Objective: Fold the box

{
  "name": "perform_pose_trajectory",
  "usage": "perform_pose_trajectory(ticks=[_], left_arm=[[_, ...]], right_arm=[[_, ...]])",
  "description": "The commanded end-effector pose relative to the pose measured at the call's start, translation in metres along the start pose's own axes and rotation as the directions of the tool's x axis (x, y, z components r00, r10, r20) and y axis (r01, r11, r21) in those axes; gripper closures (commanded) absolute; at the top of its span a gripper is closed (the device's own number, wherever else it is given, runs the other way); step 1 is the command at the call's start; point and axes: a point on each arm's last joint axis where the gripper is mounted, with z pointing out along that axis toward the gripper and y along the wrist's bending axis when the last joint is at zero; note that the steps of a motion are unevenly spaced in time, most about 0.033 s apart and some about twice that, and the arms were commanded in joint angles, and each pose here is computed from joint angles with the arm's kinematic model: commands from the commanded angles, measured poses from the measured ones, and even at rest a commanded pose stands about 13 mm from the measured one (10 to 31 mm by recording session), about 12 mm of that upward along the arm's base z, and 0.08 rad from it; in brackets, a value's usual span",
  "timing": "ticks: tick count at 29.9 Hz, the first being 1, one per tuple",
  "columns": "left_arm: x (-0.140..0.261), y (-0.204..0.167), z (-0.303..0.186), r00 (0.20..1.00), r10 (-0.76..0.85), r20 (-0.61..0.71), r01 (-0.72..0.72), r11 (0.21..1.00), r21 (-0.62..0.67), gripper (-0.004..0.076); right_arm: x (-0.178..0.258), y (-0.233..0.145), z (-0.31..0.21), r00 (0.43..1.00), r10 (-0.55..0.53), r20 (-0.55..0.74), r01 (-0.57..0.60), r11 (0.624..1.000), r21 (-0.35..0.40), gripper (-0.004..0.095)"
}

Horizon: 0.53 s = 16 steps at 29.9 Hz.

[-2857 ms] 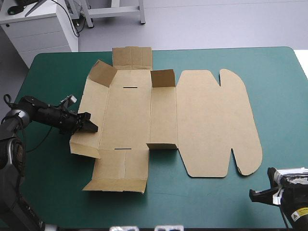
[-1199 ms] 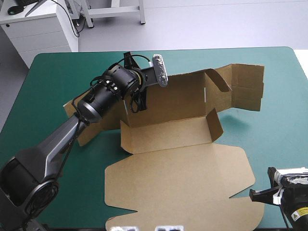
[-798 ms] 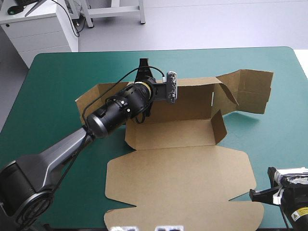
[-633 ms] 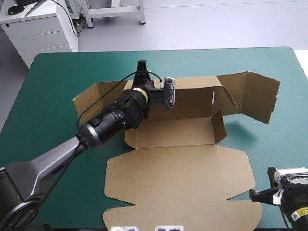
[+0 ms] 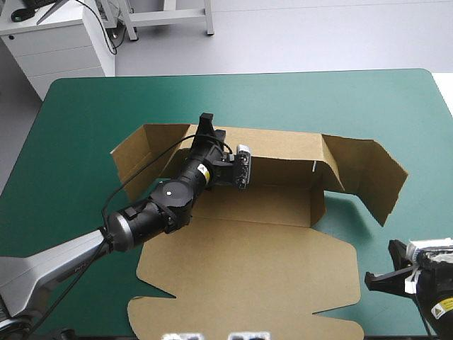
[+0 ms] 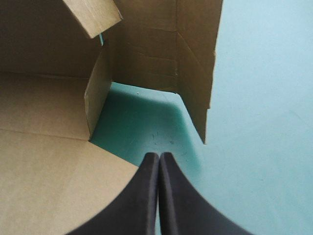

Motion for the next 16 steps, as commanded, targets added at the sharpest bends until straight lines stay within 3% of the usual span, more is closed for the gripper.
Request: perform_pose_trajectory(ticks=[1,6,16], left_arm=[[0.0,0.024,-0.016,0.999,-0.025,0.026,0.027,0.996,-0.088,0.0731],[0.005,0.025,-0.017,0.988,-0.147,-0.036,0.143,0.984,-0.106,0.0731],[0.013,0.026,-0.02,0.975,-0.166,-0.144,0.145,0.979,-0.145,0.0731]], right_arm=[[-0.037,0.001,-0.003,0.997,-0.005,0.082,0.005,1.0,0.002,0.0927],[-0.087,0.001,0.008,0.993,-0.101,0.059,0.101,0.995,0.007,0.0927],[-0.17,0.003,0.048,0.997,-0.038,0.074,0.04,0.999,-0.033,0.0927]])
